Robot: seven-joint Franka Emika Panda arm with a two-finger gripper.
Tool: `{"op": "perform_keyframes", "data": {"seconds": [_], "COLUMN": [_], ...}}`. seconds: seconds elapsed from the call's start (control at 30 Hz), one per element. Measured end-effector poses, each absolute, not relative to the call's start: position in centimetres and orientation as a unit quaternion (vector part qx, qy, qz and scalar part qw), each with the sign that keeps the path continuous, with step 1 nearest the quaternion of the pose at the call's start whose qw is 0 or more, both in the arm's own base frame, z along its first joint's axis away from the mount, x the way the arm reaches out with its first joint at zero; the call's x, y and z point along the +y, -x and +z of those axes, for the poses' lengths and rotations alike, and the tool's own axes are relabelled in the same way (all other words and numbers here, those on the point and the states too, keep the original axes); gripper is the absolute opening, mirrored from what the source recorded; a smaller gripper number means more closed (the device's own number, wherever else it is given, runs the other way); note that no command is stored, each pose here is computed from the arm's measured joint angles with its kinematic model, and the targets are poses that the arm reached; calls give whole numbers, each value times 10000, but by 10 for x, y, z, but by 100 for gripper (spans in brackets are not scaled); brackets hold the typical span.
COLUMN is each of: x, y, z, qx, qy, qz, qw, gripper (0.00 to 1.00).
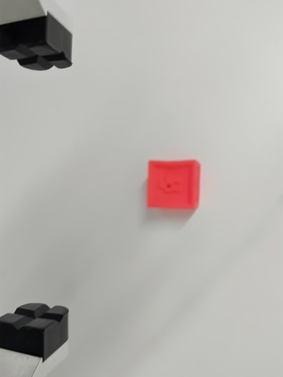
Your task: Destack cube
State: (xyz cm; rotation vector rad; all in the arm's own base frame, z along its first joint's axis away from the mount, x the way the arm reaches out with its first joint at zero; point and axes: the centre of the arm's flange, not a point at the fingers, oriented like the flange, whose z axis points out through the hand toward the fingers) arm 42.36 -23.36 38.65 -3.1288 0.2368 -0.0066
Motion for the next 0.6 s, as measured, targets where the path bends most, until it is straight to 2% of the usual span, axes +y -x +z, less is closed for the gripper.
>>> {"op": "perform_keyframes", "data": {"seconds": [0.6], "x": [-234], "y": [-424], "z": [413], "qx": [751], "qy": [9972], "qz": [-18], "qw": [18], "gripper": [100]}}
